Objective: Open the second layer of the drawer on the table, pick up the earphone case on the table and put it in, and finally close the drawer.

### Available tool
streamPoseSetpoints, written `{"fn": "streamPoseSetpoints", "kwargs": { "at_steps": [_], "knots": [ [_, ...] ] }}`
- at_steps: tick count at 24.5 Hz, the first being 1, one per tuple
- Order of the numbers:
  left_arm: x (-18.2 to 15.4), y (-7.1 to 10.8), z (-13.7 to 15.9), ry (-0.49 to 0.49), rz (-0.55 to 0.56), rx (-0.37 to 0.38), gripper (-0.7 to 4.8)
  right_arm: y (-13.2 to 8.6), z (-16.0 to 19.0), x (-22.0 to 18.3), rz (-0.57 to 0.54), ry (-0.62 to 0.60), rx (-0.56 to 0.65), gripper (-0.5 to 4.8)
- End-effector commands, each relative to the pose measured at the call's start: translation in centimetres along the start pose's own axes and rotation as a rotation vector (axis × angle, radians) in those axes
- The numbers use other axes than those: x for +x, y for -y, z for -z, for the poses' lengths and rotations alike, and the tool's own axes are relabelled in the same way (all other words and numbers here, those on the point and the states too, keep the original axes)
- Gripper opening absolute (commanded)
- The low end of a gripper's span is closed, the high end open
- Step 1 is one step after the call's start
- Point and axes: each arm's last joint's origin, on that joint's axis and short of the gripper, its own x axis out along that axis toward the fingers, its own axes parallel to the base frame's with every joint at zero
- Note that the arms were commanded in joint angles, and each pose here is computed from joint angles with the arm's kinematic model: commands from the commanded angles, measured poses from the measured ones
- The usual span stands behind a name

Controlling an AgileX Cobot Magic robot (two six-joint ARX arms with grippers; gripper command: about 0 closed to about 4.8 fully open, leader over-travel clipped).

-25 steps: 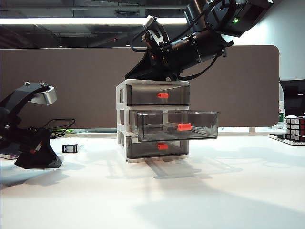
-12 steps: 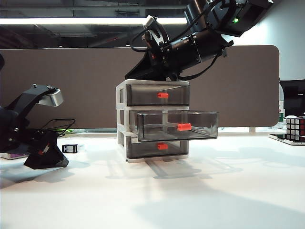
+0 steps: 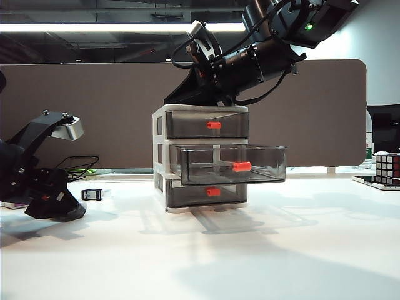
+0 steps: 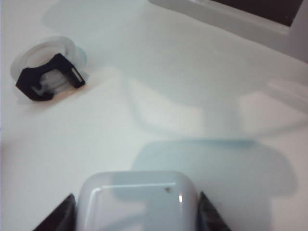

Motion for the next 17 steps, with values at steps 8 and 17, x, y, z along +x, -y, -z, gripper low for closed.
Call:
{"fn": "streamPoseSetpoints", "kwargs": {
  "at_steps": [8, 17],
  "knots": [
    [-1.5, 0.0, -1.3, 0.035, -0.019, 0.007, 1.75, 0.3, 1.8, 0.4, 0.01, -0.088, 0.091, -0.03],
    [-7.1, 3.0, -5.7, 0.188, 0.08, 0.099, 1.83, 0.4, 1.7, 0.4, 0.047, -0.074, 0.076, -0.03]
  ]
}}
